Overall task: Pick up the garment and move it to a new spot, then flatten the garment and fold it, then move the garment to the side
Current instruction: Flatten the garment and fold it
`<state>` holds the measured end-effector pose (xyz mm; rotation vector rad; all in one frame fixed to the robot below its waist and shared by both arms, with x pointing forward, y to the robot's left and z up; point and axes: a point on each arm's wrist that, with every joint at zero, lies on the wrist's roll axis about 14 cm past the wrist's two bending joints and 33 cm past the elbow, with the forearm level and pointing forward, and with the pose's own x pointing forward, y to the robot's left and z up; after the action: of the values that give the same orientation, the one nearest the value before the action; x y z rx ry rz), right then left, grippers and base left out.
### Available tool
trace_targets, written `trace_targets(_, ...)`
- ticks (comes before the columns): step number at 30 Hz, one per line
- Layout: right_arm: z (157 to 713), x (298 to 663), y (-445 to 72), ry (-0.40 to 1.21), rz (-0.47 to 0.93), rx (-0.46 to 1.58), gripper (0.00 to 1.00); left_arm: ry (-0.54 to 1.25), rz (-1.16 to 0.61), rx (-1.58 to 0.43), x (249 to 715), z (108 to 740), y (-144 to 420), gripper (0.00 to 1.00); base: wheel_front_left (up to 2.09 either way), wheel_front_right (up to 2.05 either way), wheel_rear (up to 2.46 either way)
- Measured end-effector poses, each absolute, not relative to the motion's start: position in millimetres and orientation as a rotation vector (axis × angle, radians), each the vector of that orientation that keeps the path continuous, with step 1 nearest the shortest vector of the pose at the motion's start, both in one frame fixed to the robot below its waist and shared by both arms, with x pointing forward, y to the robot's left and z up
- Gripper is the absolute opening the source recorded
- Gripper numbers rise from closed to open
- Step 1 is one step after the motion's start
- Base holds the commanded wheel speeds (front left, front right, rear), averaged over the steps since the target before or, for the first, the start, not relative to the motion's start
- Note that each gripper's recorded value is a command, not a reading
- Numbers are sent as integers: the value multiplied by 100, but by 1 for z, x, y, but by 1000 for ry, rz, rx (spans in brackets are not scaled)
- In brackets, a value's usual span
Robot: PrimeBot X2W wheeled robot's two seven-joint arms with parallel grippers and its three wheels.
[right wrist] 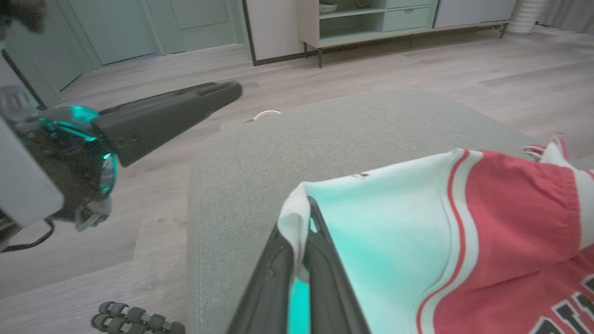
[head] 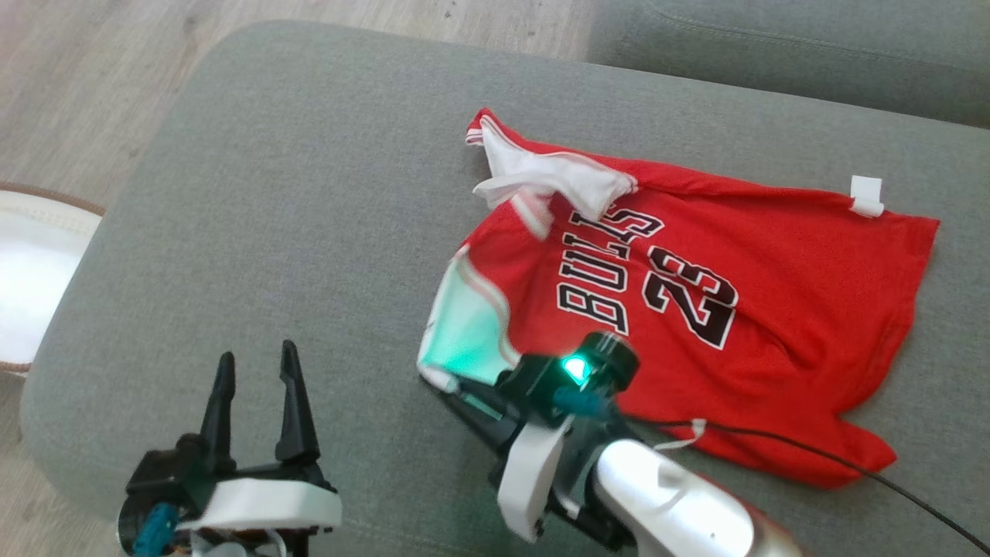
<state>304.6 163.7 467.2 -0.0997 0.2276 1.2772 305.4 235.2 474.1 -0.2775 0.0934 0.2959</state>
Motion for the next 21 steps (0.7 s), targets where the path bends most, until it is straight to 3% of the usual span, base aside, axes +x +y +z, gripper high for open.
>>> trace_targets(1, 465, 299, 165, 233, 1292, -110, 0, 91, 296, -278, 306, 475, 236, 100, 0, 0, 0)
trace_targets(2, 464, 295, 165, 234, 1304, -116, 10, 89, 297, -278, 307, 475, 236, 100, 0, 0, 0)
trace_targets(3, 464, 292, 166, 236, 1311, -116, 36, 86, 300, -277, 307, 476, 238, 100, 0, 0, 0)
trace_targets(4, 463, 289, 166, 236, 1321, -120, 100, 82, 302, -277, 308, 477, 239, 100, 0, 0, 0)
trace_targets(12, 473, 303, 153, 184, 1254, -92, 100, 81, 247, -276, 319, 478, 224, 100, 0, 0, 0)
trace_targets(21, 492, 364, 90, 115, 942, -10, 100, 79, 136, -278, 332, 481, 193, 100, 0, 0, 0)
